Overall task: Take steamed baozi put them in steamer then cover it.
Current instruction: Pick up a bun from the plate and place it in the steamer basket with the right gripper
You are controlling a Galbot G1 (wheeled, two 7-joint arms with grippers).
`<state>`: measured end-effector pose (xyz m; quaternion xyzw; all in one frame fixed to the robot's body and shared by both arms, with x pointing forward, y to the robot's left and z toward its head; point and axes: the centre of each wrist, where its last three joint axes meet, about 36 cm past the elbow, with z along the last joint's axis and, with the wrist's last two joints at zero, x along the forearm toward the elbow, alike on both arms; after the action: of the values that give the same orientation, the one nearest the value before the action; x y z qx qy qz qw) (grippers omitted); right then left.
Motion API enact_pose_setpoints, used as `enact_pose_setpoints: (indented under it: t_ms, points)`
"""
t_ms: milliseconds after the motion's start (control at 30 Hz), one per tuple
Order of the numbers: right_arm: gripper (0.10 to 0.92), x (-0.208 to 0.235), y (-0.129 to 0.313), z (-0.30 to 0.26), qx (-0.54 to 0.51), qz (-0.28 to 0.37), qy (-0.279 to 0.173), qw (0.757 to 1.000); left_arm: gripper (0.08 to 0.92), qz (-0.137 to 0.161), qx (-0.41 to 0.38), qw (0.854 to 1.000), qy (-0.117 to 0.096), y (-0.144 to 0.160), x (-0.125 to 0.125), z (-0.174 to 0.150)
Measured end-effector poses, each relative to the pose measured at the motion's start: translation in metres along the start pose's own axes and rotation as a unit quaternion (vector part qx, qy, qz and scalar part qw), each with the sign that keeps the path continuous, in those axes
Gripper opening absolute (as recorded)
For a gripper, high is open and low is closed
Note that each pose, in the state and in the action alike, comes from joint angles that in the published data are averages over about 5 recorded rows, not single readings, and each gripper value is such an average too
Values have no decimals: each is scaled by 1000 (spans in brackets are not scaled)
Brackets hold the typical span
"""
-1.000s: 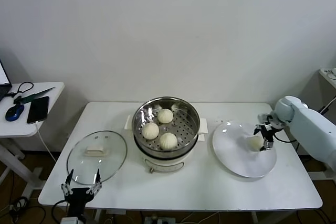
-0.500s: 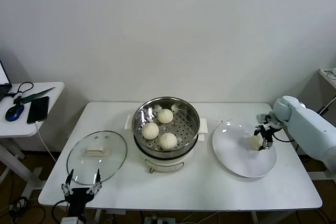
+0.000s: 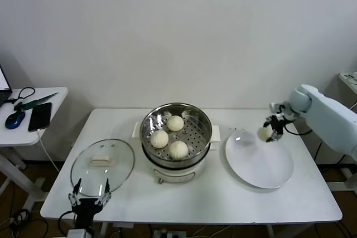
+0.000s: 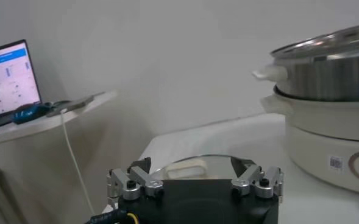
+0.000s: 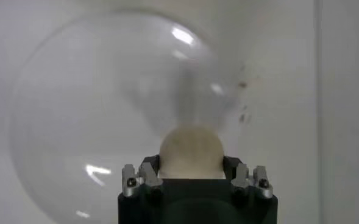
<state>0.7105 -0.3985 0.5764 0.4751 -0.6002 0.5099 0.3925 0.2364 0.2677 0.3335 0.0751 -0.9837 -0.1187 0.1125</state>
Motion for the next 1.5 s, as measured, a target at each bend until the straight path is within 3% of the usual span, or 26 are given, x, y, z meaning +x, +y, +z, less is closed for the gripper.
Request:
enact_pose_setpoints:
  t_ms: [300, 567, 967, 1500]
  points:
    - [673, 69, -29, -105, 21, 19, -62, 998, 823, 30, -1, 1000, -7, -11, -1, -7]
    - [677, 94, -30, -200, 43, -4, -92, 995, 823, 58, 0, 998, -8, -18, 8, -13]
    - [687, 60, -11, -288, 73, -47, -52, 995, 823, 79, -2, 997, -17, -20, 17, -22]
    - [687, -11, 15, -297, 84, -76, 1, 994, 823, 76, -1, 997, -17, -13, 15, -21]
